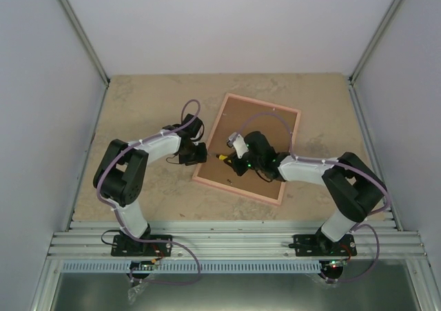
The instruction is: Take the photo out of the frame
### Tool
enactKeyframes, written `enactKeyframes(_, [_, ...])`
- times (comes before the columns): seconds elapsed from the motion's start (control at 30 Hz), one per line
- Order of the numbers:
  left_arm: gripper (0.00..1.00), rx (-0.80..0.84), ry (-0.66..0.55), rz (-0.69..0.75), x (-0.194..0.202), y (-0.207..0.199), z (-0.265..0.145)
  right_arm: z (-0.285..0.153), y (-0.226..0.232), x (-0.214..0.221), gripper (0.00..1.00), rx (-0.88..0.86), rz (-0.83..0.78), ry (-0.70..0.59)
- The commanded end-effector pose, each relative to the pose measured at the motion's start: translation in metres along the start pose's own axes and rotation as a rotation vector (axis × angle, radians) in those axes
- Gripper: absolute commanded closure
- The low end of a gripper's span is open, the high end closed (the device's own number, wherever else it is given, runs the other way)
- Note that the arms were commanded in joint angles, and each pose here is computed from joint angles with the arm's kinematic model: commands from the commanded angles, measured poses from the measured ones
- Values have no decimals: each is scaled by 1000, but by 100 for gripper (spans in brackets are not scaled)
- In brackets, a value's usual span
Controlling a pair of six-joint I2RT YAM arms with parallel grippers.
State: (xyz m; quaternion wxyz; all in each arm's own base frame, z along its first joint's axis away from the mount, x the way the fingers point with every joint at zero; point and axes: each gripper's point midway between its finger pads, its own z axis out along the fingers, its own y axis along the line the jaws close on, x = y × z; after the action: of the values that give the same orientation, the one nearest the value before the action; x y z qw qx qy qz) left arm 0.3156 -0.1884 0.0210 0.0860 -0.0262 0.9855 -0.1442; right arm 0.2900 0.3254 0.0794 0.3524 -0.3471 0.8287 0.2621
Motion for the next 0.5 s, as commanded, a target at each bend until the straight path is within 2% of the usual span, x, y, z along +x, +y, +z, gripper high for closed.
enactKeyframes(0.0, [68,-67,60,-4,19,18,3,5,10,0,100,-44,-18,21])
enactKeyframes(0.23, [76,-66,75,3,22,19,5,14,12,10,100,-47,-6,54])
enactKeyframes(0.47, [80,-73,89,6,26,21,7,18,-1,6,100,25,26,40])
